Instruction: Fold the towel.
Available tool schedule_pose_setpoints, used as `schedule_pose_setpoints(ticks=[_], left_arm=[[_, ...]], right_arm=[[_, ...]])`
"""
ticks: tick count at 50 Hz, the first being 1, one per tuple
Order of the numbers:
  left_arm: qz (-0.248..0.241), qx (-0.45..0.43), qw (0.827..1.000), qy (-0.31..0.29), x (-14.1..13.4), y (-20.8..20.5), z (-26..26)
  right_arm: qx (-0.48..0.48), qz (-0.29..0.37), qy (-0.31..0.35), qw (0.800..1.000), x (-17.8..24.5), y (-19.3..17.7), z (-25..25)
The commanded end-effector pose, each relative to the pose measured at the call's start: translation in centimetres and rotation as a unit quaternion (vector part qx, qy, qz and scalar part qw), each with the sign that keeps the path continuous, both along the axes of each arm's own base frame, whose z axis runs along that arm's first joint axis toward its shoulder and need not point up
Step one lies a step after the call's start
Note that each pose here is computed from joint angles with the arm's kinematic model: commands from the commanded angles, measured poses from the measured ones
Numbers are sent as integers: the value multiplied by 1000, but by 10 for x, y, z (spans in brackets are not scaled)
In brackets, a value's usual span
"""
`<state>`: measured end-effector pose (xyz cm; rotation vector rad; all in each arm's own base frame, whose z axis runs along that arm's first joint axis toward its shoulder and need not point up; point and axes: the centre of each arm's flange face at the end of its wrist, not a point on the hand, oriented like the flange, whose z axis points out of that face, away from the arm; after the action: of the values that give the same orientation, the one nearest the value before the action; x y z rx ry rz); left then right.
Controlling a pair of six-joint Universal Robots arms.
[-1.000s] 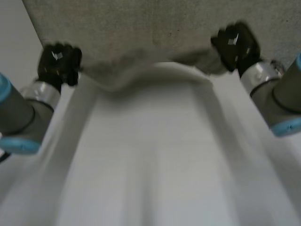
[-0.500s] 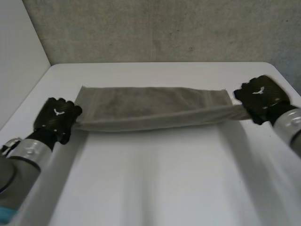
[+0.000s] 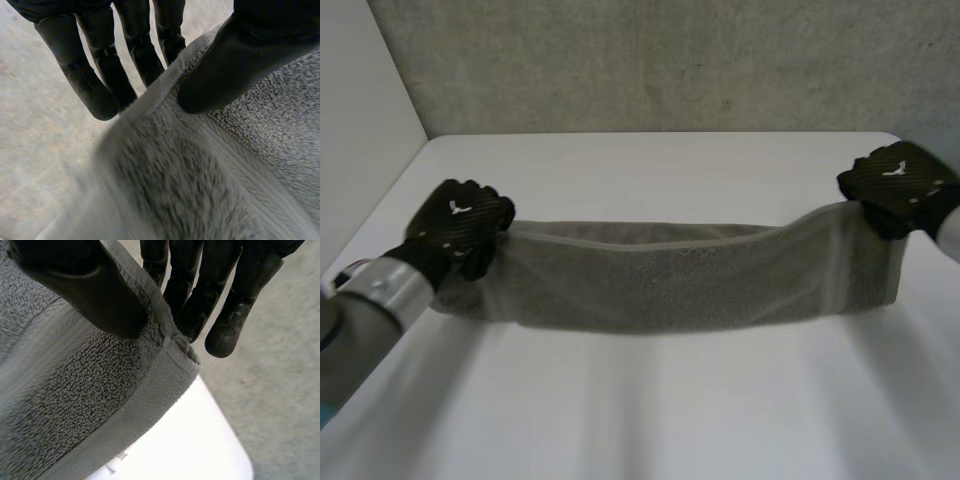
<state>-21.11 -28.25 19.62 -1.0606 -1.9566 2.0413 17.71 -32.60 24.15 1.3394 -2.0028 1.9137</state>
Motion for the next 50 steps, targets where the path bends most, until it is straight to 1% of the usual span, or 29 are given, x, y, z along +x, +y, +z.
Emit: schedule_pose_setpoints(ticks=[1,3,6,8,12,14,17,24,26,27,29,30,31,35,37,38,40,41,43,44,46,47,49,50], left_arm=[[12,22,1000,-11,-25,-55,-33],[24,35,999,-17,-32,-77,-46],[27,42,999,-19,-35,-86,-52],[34,53,998,-24,-38,-101,-61],[32,50,998,-24,-46,-113,-65],[34,36,998,-22,-55,-123,-66],[41,26,999,-21,-57,-133,-67],[41,23,999,-20,-62,-140,-73],[30,27,999,-21,-71,-132,-74],[30,27,999,-21,-71,-131,-74],[19,28,999,-21,-81,-122,-72],[19,28,999,-21,-81,-122,-72],[23,29,999,-21,-80,-121,-69],[37,32,999,-21,-75,-113,-57],[52,31,998,-19,-66,-103,-41],[52,31,998,-19,-66,-102,-41],[61,28,998,-17,-57,-88,-24],[61,28,998,-17,-57,-87,-24],[70,22,997,-10,-44,-74,-8],[70,22,997,-10,-44,-74,-8],[77,21,997,3,-35,-58,-1],[77,21,997,3,-35,-58,-1],[80,23,996,28,-31,-43,2],[80,23,996,28,-31,-43,2]], right_arm=[[24,-14,17,999,21,-36,-37],[26,-33,22,999,20,-54,-49],[27,-41,23,999,20,-62,-56],[21,-41,25,999,32,-72,-65],[8,-47,30,998,40,-82,-73],[-6,-65,33,997,40,-93,-80],[-22,-76,31,996,40,-101,-83],[-38,-79,29,996,48,-109,-91],[-34,-92,33,995,46,-110,-96],[-34,-93,33,995,46,-110,-96],[-33,-115,39,992,44,-109,-96],[-33,-115,39,992,44,-109,-96],[-30,-126,43,991,43,-107,-97],[-14,-125,49,991,50,-94,-101],[-16,-121,39,992,50,-75,-80],[-16,-121,39,992,50,-75,-80],[-9,-127,22,992,44,-54,-63],[-9,-127,22,992,44,-54,-63],[8,-130,10,991,39,-33,-58],[8,-130,10,991,39,-33,-58],[28,-129,2,991,36,-13,-58],[28,-129,2,991,35,-13,-58],[52,-116,1,992,34,2,-66],[52,-116,1,992,34,2,-66]])
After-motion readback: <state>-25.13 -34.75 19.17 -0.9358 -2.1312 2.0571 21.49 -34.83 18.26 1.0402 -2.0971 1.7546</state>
